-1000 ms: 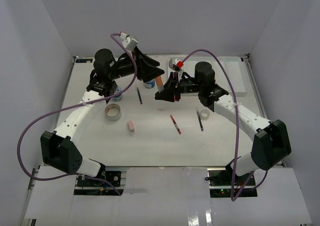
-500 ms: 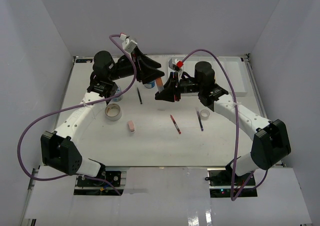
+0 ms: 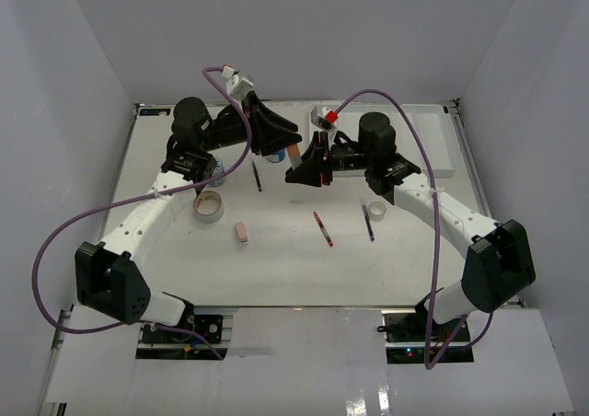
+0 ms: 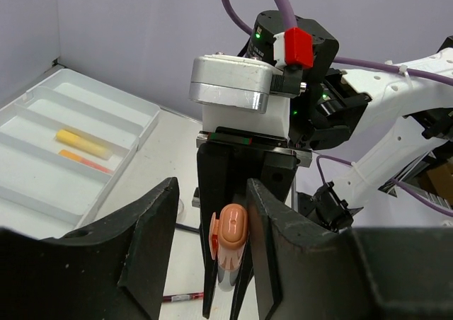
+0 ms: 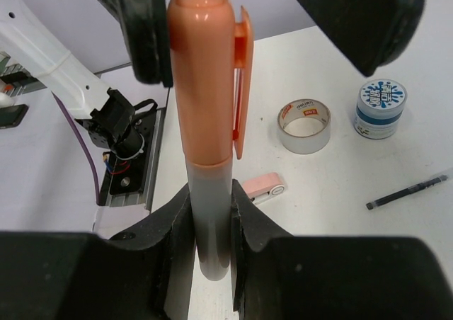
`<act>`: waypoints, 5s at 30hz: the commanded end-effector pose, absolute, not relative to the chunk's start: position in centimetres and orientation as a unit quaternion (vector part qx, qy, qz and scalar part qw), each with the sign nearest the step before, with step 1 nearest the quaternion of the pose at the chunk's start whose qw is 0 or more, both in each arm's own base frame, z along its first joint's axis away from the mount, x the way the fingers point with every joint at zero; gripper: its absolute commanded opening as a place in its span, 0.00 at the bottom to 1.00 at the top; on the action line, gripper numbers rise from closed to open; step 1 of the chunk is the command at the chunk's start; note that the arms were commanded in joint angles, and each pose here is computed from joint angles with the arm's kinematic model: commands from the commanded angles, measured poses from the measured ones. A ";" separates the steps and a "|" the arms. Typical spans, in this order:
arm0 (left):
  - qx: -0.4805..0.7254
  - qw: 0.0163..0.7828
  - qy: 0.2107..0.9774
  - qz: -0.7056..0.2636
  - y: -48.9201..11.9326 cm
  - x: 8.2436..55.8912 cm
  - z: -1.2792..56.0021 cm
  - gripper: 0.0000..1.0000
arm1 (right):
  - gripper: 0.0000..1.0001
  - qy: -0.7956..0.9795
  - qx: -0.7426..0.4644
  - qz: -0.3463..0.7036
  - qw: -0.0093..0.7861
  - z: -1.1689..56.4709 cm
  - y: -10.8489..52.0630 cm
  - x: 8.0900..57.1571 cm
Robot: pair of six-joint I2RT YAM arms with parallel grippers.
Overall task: Sort the stationery into containers
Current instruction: Close the pen cap on the pen, then place the pen in the storage box.
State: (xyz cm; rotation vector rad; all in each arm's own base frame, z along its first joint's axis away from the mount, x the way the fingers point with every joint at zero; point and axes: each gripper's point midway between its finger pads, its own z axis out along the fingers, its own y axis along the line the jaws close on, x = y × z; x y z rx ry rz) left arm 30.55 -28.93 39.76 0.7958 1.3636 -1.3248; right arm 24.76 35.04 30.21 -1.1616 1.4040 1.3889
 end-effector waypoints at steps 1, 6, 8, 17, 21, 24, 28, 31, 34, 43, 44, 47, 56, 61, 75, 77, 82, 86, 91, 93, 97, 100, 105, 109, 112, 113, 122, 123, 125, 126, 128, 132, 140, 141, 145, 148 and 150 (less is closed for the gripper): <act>0.346 0.527 0.545 -0.553 -28.5 29.0 41.2 0.53 | 0.09 0.529 -0.469 0.552 0.442 33.0 35.2 25.1; 0.348 0.525 0.541 -0.557 -28.5 28.7 40.9 0.42 | 0.09 0.529 -0.467 0.554 0.441 33.1 35.3 25.2; 0.349 0.527 0.538 -0.558 -28.5 28.5 41.0 0.38 | 0.09 0.529 -0.467 0.555 0.441 33.1 35.3 25.2; 0.357 0.517 0.535 -0.565 -28.9 28.1 40.5 0.00 | 0.08 0.525 -0.469 0.556 0.442 33.5 35.4 25.1; 0.357 0.504 0.544 -0.569 -29.0 27.8 39.5 0.00 | 0.08 0.520 -0.470 0.556 0.447 34.2 35.4 25.1; 0.357 0.494 0.549 -0.572 -29.0 27.5 38.8 0.00 | 0.08 0.516 -0.471 0.554 0.453 34.7 35.4 25.2; 0.358 0.477 0.558 -0.577 -29.2 27.0 37.7 0.00 | 0.08 0.502 -0.476 0.553 0.464 36.0 35.4 25.2; 0.358 0.464 0.564 -0.582 -29.4 26.6 36.8 0.00 | 0.08 0.493 -0.479 0.554 0.469 36.9 35.5 25.2; 0.357 0.453 0.566 -0.588 -29.5 26.2 36.2 0.00 | 0.08 0.480 -0.483 0.552 0.481 38.1 35.4 25.2; 0.359 0.415 0.570 -0.612 -29.9 24.8 34.5 0.00 | 0.08 0.460 -0.488 0.544 0.504 39.8 34.7 25.6; 0.360 0.411 0.570 -0.613 -30.0 24.7 34.4 0.00 | 0.08 0.459 -0.488 0.543 0.507 40.0 34.6 25.7; 0.367 0.393 0.572 -0.620 -30.2 24.1 34.0 0.00 | 0.08 0.454 -0.489 0.539 0.515 40.4 34.3 26.0; 0.369 0.361 0.583 -0.628 -30.7 23.3 32.6 0.00 | 0.08 0.434 -0.501 0.536 0.523 41.5 34.3 26.0; 0.368 0.350 0.592 -0.626 -31.1 23.2 32.0 0.00 | 0.08 0.425 -0.503 0.532 0.533 42.4 34.2 26.1; 0.379 0.307 0.617 -0.617 -30.9 22.7 30.0 0.00 | 0.08 0.405 -0.511 0.522 0.550 44.4 33.1 26.4; 0.382 0.298 0.618 -0.619 -30.9 22.6 29.7 0.00 | 0.08 0.404 -0.512 0.522 0.549 44.5 33.1 26.4; 0.385 0.308 0.616 -0.614 -30.9 22.8 30.2 0.00 | 0.08 0.401 -0.512 0.526 0.548 44.9 33.1 26.3; 0.382 0.334 0.615 -0.603 -31.1 23.7 31.1 0.00 | 0.08 0.411 -0.508 0.534 0.537 43.8 33.1 26.4; 0.393 0.370 0.598 -0.592 -31.3 24.5 32.7 0.02 | 0.08 0.433 -0.498 0.549 0.513 41.3 33.1 25.9; 0.394 0.382 0.594 -0.588 -31.5 25.0 32.9 0.06 | 0.08 0.441 -0.493 0.552 0.508 40.6 33.0 26.0; 0.390 0.389 0.585 -0.595 -31.7 25.2 33.7 0.14 | 0.08 0.456 -0.486 0.554 0.499 39.0 32.9 25.7; 0.387 0.397 0.585 -0.591 -31.7 25.7 34.1 0.17 | 0.08 0.467 -0.483 0.554 0.491 38.0 32.8 25.8; 0.385 0.402 0.588 -0.587 -31.8 25.9 34.2 0.21 | 0.08 0.477 -0.481 0.557 0.481 36.7 32.9 25.8; 0.385 0.406 0.584 -0.588 -31.8 25.8 34.6 0.28 | 0.08 0.485 -0.478 0.559 0.473 35.8 32.9 25.8; 0.383 0.411 0.583 -0.587 -31.8 26.0 34.6 0.32 | 0.08 0.491 -0.476 0.561 0.466 35.1 32.9 25.9; 0.380 0.413 0.585 -0.586 -31.8 26.1 34.5 0.33 | 0.08 0.494 -0.475 0.563 0.462 34.9 32.9 25.8; 0.349 0.450 0.592 -0.570 -31.4 27.7 35.1 0.58 | 0.08 0.547 -0.458 0.560 0.421 30.5 33.0 26.5; 0.338 0.458 0.596 -0.566 -31.2 28.2 35.2 0.61 | 0.08 0.557 -0.454 0.556 0.418 29.7 32.9 26.7; 0.320 0.465 0.602 -0.565 -30.6 28.9 35.2 0.70 | 0.08 0.574 -0.447 0.551 0.409 28.3 32.9 26.9; 0.313 0.470 0.602 -0.564 -30.3 29.1 35.4 0.73 | 0.08 0.584 -0.443 0.542 0.412 27.6 32.9 27.4; 0.301 0.484 0.602 -0.560 -29.5 29.5 35.8 0.79 | 0.08 0.608 -0.430 0.534 0.400 25.9 32.7 27.9; 0.280 0.490 0.621 -0.544 -28.1 30.1 35.2 0.85 | 0.08 0.654 -0.392 0.502 0.409 23.7 31.8 30.5; 0.094 0.525 0.783 -0.319 -20.3 36.2 27.3 0.87 | 0.08 0.835 -0.218 0.290 0.415 18.0 23.0 42.2; 0.081 0.517 0.803 -0.286 -19.2 36.3 25.8 0.87 | 0.08 0.854 -0.190 0.237 0.422 17.5 21.0 43.9; 0.044 0.503 0.837 -0.208 -15.8 36.6 21.6 0.88 | 0.08 0.887 -0.120 0.149 0.420 16.9 14.9 48.7; 0.040 0.505 0.842 -0.184 -14.9 36.6 20.4 0.88 | 0.08 0.909 -0.078 0.114 0.394 14.6 11.6 50.5; 0.033 0.500 0.850 -0.163 -14.1 36.6 18.7 0.89 | 0.08 0.918 -0.059 0.098 0.380 13.3 10.0 51.8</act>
